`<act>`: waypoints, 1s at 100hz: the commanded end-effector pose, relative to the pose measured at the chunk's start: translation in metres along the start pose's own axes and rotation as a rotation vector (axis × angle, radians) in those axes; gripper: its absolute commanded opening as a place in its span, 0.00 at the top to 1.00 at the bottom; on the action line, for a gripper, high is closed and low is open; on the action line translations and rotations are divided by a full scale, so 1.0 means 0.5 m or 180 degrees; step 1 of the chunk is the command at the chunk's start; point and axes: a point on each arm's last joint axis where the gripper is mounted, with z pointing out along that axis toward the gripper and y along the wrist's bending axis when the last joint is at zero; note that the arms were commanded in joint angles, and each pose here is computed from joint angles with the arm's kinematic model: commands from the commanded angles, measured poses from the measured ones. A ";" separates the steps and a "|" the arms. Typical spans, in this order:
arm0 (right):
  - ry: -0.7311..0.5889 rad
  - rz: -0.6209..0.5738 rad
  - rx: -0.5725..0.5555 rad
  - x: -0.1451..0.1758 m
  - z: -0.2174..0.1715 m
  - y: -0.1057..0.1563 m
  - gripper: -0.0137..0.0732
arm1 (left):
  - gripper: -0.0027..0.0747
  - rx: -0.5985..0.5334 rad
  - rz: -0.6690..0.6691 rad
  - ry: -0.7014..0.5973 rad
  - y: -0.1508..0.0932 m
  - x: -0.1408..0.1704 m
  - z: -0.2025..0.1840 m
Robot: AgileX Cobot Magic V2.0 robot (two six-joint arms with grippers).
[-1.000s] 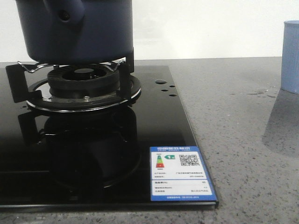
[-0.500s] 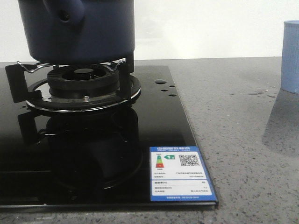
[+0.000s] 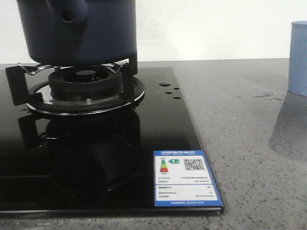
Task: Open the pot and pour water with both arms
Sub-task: 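Close the left gripper around the blue knob of the glass lid, then lift the glass lid up off the pot with the left gripper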
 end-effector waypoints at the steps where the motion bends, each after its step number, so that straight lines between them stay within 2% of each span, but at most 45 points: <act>1: -0.0308 -0.0035 0.0005 -0.035 -0.006 0.001 0.23 | 0.31 -0.0053 0.0003 -0.0414 0.002 -0.049 -0.011; 50: -0.0308 -0.0035 0.0005 -0.035 -0.006 0.001 0.23 | 0.32 -0.0066 0.0007 -0.0397 0.003 -0.042 -0.002; 81: -0.0308 -0.0035 0.0005 -0.035 -0.006 0.001 0.23 | 0.48 -0.0069 0.0007 -0.0410 0.003 -0.043 -0.003; 100: -0.0303 -0.0035 0.0005 -0.035 -0.006 0.001 0.23 | 0.49 -0.0078 0.0005 -0.0462 0.003 -0.048 -0.006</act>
